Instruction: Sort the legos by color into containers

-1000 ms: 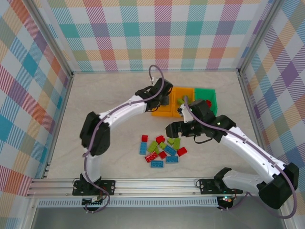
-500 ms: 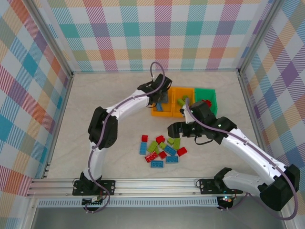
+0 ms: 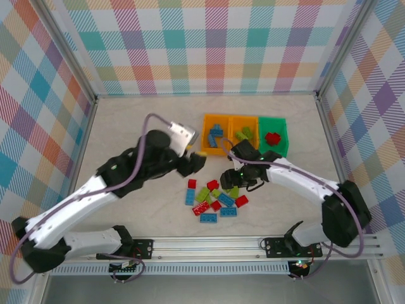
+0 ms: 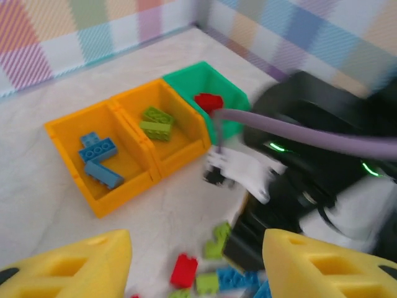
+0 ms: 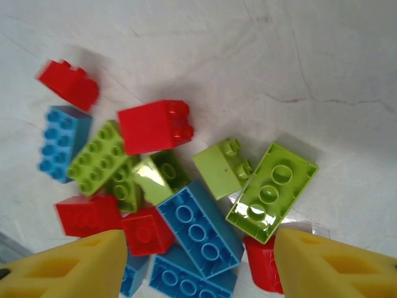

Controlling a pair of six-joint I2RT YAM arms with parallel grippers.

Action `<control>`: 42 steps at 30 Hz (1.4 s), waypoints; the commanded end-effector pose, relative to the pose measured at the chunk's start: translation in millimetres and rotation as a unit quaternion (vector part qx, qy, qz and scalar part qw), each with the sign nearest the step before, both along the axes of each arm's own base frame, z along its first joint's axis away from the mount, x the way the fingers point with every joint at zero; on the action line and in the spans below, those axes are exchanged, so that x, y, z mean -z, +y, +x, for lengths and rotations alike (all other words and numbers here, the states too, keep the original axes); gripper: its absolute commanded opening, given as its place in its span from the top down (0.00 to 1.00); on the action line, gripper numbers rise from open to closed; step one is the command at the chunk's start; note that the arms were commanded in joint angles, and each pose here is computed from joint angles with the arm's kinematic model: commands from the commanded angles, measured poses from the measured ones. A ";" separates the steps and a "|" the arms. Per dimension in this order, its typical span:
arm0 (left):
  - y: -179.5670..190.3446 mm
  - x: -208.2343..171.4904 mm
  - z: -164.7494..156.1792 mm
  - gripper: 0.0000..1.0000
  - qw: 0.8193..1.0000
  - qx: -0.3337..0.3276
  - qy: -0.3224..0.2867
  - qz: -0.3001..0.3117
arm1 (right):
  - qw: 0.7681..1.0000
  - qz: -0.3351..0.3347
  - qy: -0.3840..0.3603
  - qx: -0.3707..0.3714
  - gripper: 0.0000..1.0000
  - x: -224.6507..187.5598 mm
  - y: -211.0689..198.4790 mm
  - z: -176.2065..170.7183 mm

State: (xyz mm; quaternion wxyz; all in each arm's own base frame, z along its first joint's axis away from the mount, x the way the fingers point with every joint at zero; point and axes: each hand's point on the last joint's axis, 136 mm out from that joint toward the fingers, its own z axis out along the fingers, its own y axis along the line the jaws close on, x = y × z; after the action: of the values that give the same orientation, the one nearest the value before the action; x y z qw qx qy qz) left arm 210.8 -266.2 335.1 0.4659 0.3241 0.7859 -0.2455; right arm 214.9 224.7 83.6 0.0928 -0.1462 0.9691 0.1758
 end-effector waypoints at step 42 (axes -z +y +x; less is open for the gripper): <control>77.6 134.5 -66.3 0.00 0.958 0.123 -0.132 0.221 | 0.946 -0.131 -0.242 0.174 0.78 -67.9 -65.1 194.9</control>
State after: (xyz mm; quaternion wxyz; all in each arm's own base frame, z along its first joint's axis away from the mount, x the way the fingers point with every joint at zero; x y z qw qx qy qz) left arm 139.1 -193.8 205.8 0.4460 0.5520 0.6979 -0.0970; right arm 369.8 182.3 146.9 0.3009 -0.0799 0.9502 0.0136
